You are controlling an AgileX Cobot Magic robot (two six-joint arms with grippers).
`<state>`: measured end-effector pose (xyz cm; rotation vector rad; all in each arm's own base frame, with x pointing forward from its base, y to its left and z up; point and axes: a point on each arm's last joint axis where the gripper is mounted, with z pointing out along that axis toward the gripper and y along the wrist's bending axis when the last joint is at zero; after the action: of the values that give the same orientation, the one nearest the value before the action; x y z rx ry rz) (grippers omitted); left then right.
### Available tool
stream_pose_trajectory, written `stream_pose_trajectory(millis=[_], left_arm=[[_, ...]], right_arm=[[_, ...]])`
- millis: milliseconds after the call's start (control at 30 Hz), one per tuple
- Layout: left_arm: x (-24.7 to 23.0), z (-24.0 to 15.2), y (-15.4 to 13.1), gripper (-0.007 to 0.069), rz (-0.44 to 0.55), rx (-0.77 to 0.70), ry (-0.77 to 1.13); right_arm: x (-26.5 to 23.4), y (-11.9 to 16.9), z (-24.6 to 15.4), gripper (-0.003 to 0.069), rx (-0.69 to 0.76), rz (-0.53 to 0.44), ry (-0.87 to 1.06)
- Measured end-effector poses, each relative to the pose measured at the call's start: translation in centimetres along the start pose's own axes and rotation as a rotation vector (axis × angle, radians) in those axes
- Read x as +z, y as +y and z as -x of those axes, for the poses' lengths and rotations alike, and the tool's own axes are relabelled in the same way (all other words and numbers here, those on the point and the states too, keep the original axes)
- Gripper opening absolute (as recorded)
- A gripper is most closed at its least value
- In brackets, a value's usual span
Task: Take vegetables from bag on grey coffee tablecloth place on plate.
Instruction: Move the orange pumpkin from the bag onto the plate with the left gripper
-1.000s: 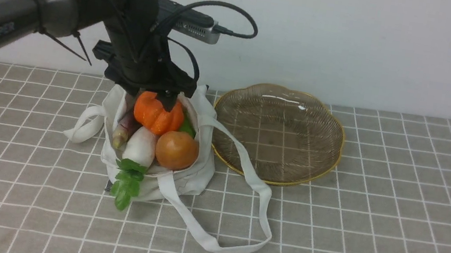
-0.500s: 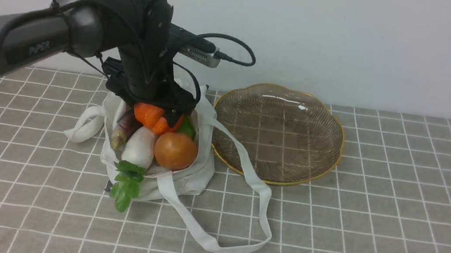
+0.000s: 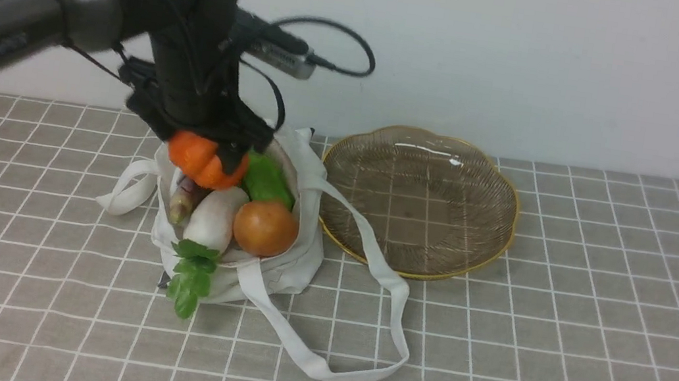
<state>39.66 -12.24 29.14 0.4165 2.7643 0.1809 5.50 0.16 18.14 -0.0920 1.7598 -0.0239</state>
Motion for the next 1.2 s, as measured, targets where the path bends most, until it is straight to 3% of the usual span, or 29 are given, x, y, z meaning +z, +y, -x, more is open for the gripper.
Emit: stream_pose_trajectory(millis=[133, 267, 400, 500, 633, 767, 1000, 1200], left_arm=[[-4.5, -0.7, 0.9, 0.0594, -0.002, -0.02, -0.069], [-7.9, -1.4, 0.3, 0.0594, -0.135, -0.062, -0.128], [-8.2, -1.4, -1.1, 0.0594, -0.261, -0.058, -0.132], [-7.0, -0.2, -4.6, 0.0594, -0.431, -0.007, -0.175], [-4.4, 1.3, -8.6, 0.0594, -0.539, 0.066, -0.246], [-1.5, 2.9, -10.9, 0.0594, -0.543, 0.082, -0.349], [3.4, 5.1, -11.9, 0.0594, -0.508, -0.003, -0.487], [8.9, 6.3, -13.0, 0.0594, -0.56, -0.239, -0.553]], right_arm=[[0.0, 0.0, 0.0, -0.0015, 0.0, 0.0, 0.0], [0.0, 0.0, 0.0, -0.0015, 0.0, 0.0, 0.0], [0.0, 0.0, 0.0, -0.0015, 0.0, 0.0, 0.0], [0.0, 0.0, 0.0, -0.0015, 0.0, 0.0, 0.0], [0.0, 0.0, 0.0, -0.0015, 0.0, 0.0, 0.0], [0.0, 0.0, 0.0, -0.0015, 0.0, 0.0, 0.0], [0.0, 0.0, 0.0, -0.0015, 0.0, 0.0, 0.0], [0.0, 0.0, 0.0, -0.0015, 0.0, 0.0, 0.0]])
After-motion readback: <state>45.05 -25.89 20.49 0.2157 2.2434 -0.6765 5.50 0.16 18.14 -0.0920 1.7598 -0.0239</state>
